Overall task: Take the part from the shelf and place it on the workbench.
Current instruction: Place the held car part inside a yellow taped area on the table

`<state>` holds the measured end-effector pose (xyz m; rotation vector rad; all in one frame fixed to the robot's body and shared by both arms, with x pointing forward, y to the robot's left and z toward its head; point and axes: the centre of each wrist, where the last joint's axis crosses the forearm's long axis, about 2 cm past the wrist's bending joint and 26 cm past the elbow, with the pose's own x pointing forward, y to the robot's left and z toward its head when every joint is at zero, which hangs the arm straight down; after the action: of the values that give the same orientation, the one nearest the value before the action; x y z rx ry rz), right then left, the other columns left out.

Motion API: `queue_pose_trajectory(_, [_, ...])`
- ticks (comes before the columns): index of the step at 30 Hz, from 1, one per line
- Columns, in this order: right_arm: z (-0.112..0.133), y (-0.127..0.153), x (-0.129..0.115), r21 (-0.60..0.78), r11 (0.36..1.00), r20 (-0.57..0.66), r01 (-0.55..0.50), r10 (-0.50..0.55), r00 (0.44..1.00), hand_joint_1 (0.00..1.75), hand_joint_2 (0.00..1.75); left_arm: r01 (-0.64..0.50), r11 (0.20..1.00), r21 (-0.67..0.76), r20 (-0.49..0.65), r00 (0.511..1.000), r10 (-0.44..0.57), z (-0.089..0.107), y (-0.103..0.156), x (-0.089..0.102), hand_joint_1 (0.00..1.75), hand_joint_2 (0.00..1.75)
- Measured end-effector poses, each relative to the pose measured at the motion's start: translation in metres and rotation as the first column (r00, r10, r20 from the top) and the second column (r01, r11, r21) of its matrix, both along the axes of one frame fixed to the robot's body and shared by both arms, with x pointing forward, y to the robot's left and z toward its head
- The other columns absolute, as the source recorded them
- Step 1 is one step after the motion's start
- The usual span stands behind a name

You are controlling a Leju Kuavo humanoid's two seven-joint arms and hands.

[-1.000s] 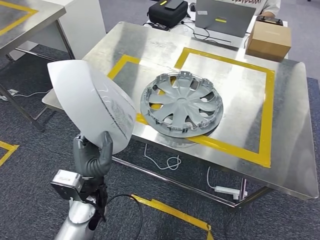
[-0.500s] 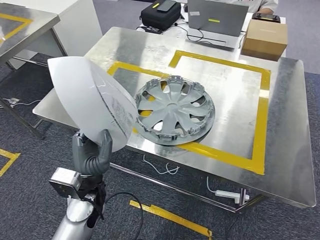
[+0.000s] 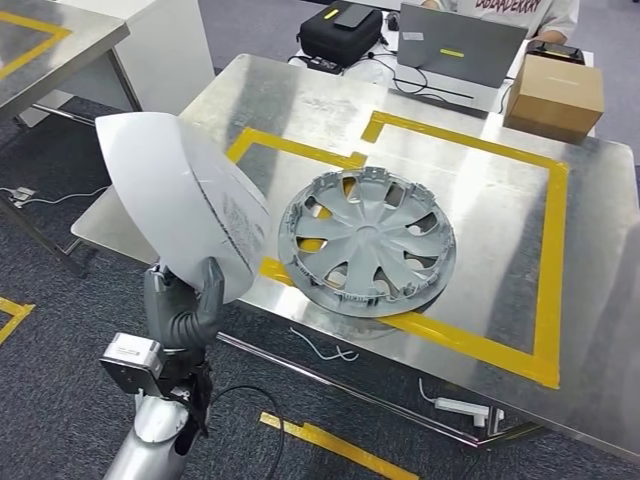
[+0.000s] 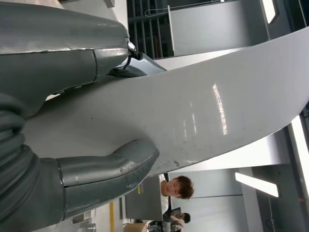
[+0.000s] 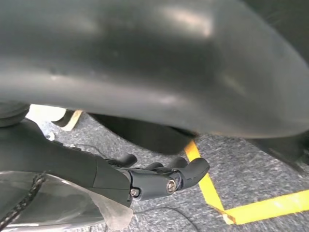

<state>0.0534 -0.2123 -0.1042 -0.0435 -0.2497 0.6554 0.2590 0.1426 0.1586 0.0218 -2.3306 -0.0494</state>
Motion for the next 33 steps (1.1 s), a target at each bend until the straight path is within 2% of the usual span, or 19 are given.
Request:
queue_pose_trajectory(14, [0.0,0.0,0.001,0.006,1.0,-0.001,-0.019,0.019,1.0,0.0,0.0,0.018,0.997,0.07,0.049,0.999,-0.021,0.009,-0.001,0.008,1.75,1.75])
queue_pose_trajectory(18, [0.0,0.0,0.002,0.009,1.0,-0.01,-0.028,0.028,1.0,0.0,0.0,0.026,0.986,0.164,0.087,0.995,-0.041,0.013,-0.003,0.014,1.75,1.75])
queue_pose_trajectory(21, [0.001,0.001,0.006,0.016,0.999,-0.013,-0.049,0.05,0.999,0.0,0.0,0.018,0.959,0.282,0.149,0.987,-0.063,0.024,-0.006,0.029,1.75,1.75])
queue_pose_trajectory(28, [0.003,0.003,0.019,0.029,0.993,-0.006,-0.115,0.115,0.993,0.0,0.0,-0.115,0.836,0.537,0.343,0.935,-0.092,0.064,-0.017,0.074,1.75,1.75])
queue_pose_trajectory(31, [0.004,0.003,0.022,0.038,0.987,-0.006,-0.154,0.154,0.988,0.0,0.0,-0.258,0.725,0.638,0.456,0.886,-0.086,0.08,-0.02,0.098,1.75,1.75])
queue_pose_trajectory(33, [0.004,0.002,0.023,0.042,0.983,-0.008,-0.179,0.179,0.984,0.0,0.0,-0.386,0.598,0.702,0.537,0.839,-0.089,0.087,-0.022,0.112,1.75,1.75])
